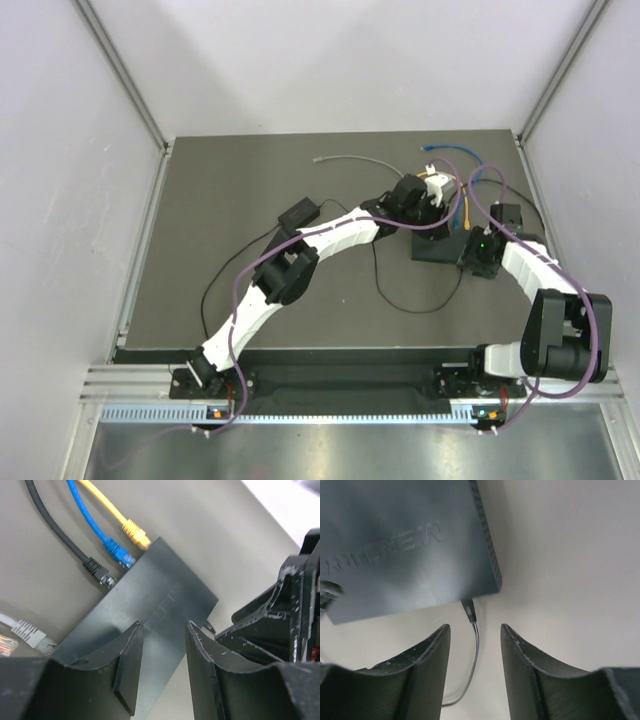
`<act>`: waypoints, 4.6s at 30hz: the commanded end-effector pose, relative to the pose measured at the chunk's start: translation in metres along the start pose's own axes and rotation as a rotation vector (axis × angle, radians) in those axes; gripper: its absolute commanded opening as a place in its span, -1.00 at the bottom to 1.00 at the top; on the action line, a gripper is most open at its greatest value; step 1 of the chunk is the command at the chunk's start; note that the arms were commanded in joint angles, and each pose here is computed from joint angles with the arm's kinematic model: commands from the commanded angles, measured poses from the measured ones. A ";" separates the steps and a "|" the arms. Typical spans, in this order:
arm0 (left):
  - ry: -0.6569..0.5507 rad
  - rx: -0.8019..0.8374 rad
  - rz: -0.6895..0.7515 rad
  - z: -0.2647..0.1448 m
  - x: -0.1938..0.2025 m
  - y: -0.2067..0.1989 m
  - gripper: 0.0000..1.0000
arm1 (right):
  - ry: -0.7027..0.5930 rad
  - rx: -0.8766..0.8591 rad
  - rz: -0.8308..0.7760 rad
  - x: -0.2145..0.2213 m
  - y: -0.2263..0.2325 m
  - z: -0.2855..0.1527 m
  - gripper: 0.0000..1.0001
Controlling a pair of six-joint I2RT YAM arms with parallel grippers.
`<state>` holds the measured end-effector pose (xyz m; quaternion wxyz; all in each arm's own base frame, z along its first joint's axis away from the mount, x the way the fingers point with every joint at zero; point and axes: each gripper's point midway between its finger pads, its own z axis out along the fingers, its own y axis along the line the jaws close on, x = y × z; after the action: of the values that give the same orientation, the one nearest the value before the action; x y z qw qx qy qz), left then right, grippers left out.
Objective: Pull the plug from the switch port
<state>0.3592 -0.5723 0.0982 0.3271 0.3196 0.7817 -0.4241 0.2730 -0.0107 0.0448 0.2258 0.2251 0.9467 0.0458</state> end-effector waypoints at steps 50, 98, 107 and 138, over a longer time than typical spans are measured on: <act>0.100 -0.331 0.549 -0.004 0.047 0.021 0.50 | 0.015 -0.104 -0.045 0.000 0.012 0.028 -1.00; 0.222 -0.267 0.219 0.040 0.102 0.030 0.38 | 0.134 -0.258 0.055 0.040 0.040 0.006 -1.00; 0.139 -0.241 0.155 0.022 0.061 0.028 0.38 | 0.059 -0.145 -0.023 0.017 0.023 -0.011 -1.00; -0.299 -0.701 -0.101 -0.291 -0.124 0.070 0.50 | 0.192 -0.662 -0.195 0.052 0.253 -0.029 -1.00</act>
<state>0.4293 -0.3371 0.2865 0.5108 0.0858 0.8295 -0.2089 0.2830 0.1910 0.0631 0.1474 0.0622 0.9373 0.3095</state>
